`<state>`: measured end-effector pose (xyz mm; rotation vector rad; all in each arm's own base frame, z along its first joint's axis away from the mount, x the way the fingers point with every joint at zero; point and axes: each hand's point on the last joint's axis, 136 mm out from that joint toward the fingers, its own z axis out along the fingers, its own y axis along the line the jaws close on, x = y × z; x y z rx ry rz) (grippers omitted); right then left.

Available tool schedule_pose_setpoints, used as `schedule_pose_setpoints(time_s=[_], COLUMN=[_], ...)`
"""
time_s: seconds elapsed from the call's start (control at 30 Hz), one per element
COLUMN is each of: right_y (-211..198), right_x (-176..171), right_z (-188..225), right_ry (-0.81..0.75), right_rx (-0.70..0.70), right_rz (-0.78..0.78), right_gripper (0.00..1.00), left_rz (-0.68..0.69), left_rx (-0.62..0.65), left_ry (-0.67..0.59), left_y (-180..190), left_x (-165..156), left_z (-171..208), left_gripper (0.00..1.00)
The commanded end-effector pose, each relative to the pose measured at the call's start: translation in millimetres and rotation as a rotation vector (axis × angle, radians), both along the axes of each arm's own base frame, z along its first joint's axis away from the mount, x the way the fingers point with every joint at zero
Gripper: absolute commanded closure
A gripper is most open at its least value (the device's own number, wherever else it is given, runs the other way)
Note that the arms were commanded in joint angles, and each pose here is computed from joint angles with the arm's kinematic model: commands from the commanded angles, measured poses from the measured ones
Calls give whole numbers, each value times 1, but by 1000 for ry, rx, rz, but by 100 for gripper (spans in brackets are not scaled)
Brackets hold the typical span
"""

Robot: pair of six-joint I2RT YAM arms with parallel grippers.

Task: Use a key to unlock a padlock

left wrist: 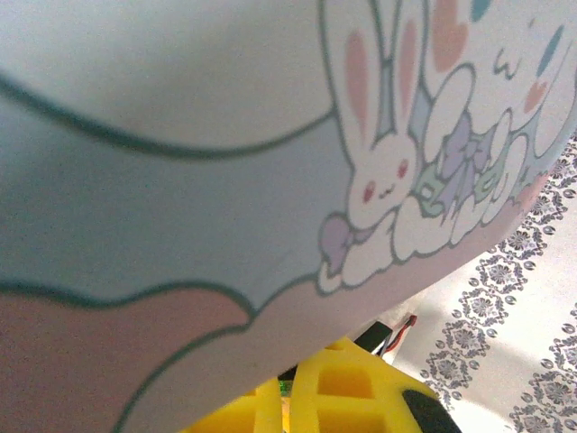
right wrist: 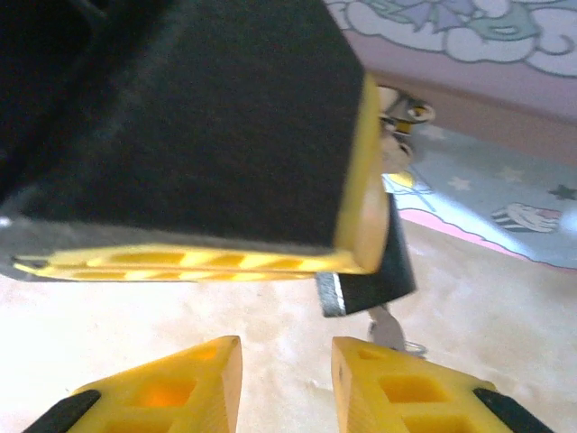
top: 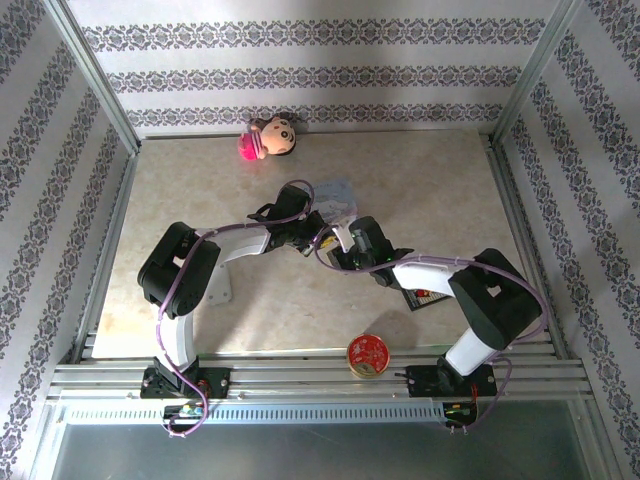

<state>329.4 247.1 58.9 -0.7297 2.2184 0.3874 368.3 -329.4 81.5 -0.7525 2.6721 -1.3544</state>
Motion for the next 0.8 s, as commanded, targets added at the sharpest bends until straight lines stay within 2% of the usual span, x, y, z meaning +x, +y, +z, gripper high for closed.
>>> schedule_pose_setpoints(time_s=[0.0, 0.17, 0.3, 0.5, 0.77], right_y=[-25, -30, -21, -10, -4], right_x=[8, -9, -20, -24, -17], right_z=[10, 26, 33, 27, 23], right_ry=[-54, -2, 30, 57, 27], right_rx=[-102, -70, -79, -112, -162], right_rz=[-95, -121, -66, -6, -3], right_gripper=[68, 70, 70, 70, 71], left_rz=[-48, -58, -98, -116, -137], left_rx=[-49, -21, -14, -19, -21], left_ry=[78, 139, 175, 226, 252], left_y=[-9, -1, 1, 4, 3], left_x=[-20, -29, -33, -33, -33], left_z=[17, 21, 30, 33, 33], left_gripper=[100, 100, 100, 100, 100])
